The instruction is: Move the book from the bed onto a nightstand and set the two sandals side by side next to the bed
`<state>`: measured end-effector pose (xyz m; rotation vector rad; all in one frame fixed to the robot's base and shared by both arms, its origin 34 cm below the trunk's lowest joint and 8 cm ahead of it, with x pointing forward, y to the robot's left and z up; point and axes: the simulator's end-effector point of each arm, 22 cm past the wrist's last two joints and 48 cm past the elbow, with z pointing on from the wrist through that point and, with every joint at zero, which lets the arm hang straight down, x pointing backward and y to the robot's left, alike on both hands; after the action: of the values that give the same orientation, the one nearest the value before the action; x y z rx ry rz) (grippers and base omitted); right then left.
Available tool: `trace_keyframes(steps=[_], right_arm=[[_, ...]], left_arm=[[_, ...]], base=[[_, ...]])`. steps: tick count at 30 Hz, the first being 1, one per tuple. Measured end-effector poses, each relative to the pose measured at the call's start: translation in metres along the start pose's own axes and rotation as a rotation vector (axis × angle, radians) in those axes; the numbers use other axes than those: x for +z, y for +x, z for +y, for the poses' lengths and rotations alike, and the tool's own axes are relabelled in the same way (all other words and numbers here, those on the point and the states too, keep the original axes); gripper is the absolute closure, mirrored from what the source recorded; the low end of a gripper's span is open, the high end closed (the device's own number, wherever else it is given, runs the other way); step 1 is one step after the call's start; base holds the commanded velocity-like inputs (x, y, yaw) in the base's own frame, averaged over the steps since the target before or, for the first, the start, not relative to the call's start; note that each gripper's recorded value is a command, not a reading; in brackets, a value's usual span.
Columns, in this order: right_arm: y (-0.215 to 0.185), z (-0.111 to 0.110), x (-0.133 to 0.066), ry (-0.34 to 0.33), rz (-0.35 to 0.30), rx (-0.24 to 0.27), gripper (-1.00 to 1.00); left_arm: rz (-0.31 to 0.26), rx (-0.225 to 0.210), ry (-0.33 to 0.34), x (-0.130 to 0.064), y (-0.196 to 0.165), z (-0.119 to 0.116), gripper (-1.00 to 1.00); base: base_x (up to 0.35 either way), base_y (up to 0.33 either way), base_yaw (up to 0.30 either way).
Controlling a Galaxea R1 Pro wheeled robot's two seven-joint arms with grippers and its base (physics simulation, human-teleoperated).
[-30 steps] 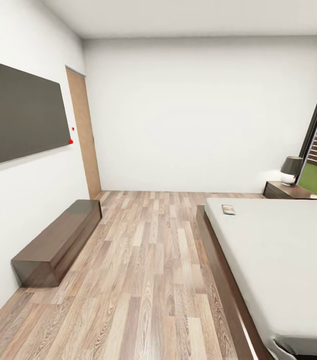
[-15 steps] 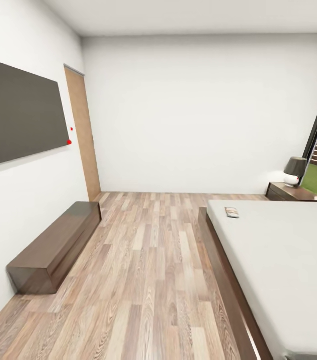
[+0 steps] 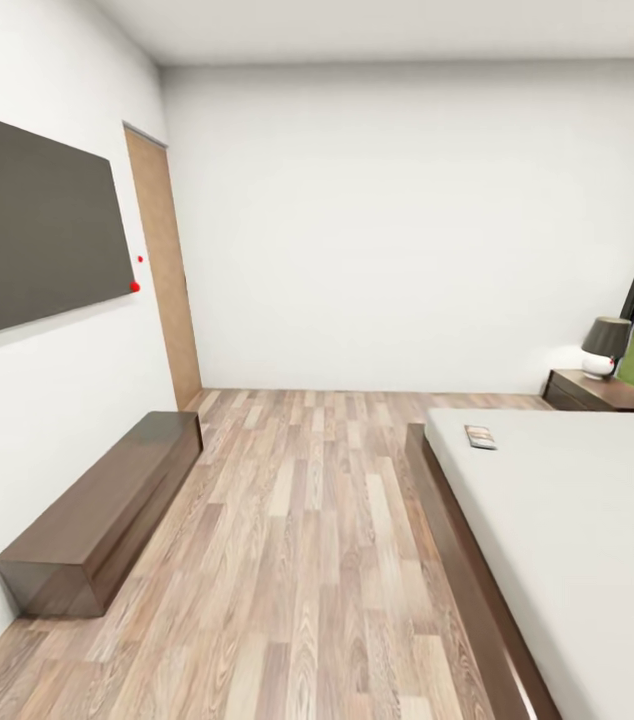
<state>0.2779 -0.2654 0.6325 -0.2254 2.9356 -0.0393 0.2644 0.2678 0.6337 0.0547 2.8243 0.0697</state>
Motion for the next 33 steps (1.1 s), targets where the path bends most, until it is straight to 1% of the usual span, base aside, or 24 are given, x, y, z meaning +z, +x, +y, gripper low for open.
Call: trace_keyframes(steps=[22, 33], right_arm=[[-0.0009, -0.0022, 0.0, 0.003, -0.003, 0.0, -1.0], [0.0001, -0.0035, 0.0, 0.004, -0.001, -0.001, -1.0]], left_arm=[[0.001, 0.002, 0.002, 0.0, 0.0002, -0.0011, -1.0], [0.001, 0.002, 0.003, 0.0, 0.0003, -0.0022, -1.0]], base=[[0.348, 0.09, 0.0], [0.35, 0.043, 0.0]])
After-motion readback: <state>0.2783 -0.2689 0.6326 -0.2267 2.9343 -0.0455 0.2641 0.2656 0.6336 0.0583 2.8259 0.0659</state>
